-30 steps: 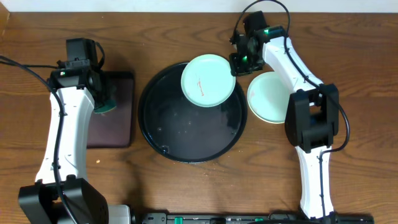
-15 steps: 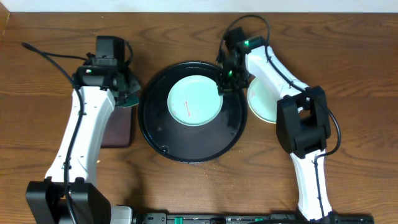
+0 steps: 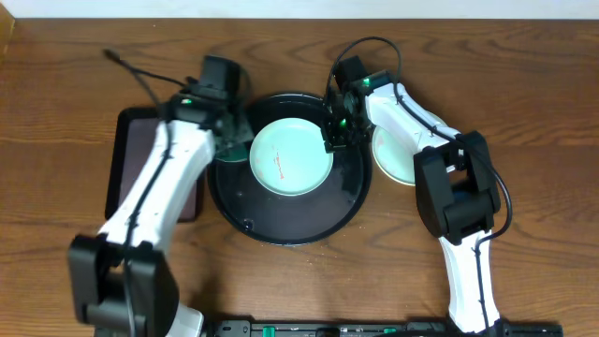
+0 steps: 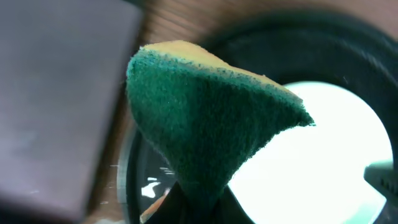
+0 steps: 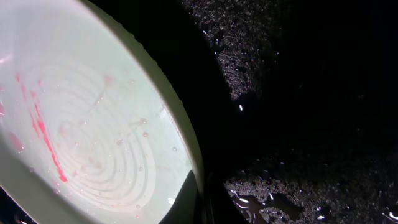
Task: Clean dirty plates on tray and stack at the side
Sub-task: 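Move the sponge in the left gripper onto the pale green plate, then scrub the pale green plate with the sponge while the right gripper holds it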
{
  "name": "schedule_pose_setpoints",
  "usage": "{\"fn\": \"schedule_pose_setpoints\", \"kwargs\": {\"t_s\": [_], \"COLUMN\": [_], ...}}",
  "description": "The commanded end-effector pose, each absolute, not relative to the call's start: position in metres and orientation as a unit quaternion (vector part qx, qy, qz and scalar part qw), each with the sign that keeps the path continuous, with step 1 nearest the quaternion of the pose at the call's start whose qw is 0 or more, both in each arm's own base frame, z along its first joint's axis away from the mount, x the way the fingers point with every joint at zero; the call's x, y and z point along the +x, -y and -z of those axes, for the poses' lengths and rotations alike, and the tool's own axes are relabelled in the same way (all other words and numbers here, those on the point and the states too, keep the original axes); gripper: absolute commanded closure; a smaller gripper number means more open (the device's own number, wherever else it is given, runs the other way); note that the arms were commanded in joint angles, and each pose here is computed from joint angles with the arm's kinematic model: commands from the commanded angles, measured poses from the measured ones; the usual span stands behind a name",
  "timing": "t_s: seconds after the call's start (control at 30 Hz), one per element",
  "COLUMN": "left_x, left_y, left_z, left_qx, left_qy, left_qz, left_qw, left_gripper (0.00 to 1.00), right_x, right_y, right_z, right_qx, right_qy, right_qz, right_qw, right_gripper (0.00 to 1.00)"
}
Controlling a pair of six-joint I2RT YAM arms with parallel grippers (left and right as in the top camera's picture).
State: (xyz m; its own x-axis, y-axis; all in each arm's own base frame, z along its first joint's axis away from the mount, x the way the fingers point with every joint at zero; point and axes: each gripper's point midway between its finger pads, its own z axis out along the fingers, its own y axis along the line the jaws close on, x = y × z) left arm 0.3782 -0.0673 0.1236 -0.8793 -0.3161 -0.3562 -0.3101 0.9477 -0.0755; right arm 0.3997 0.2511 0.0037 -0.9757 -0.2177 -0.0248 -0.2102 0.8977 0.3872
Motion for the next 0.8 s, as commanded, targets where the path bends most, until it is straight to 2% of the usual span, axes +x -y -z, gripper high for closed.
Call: {"fn": "schedule_pose_setpoints", "kwargs": {"t_s": [0.0,0.2,0.5,0.63,0.77], "left_x": [0.375,0.371,0.366,0.371,0.393], "left_y": [0.099,0.136,0.151,0.159,0.165], "left_z": [-0.101,-0.069,-0.032,-0.027,-0.031], "left_qx": [-0.125,-0.084,-0.073,-0.071,-0.065], "left_qy": [-0.980,-0.988,-0.993,-0.992,-0.987], "left_qz": [0.030,0.039,0.048,0.068,0.080], "left_qw": [0.153,0.123,0.078,0.080,0.124], "left_gripper": [0.93,0.93,0.92,0.93,0.93], "right_x": [0.380,0.380,0.379,0.379,0.378], "right_y": [-0.261,-0.261,-0.261,-0.261,-0.261], "right_z": [0.008,0.008,0.008,0.008,0.008], "right_qx": [0.117,0.117,0.118,0.118,0.117], "right_qy": [0.973,0.973,0.973,0.973,0.973], "right_qz": [0.194,0.194,0.194,0.194,0.194], "right_qw": [0.036,0.036,0.036,0.037,0.039], "right_gripper": [0.99,0.99,0.99,0.99,0.99]}}
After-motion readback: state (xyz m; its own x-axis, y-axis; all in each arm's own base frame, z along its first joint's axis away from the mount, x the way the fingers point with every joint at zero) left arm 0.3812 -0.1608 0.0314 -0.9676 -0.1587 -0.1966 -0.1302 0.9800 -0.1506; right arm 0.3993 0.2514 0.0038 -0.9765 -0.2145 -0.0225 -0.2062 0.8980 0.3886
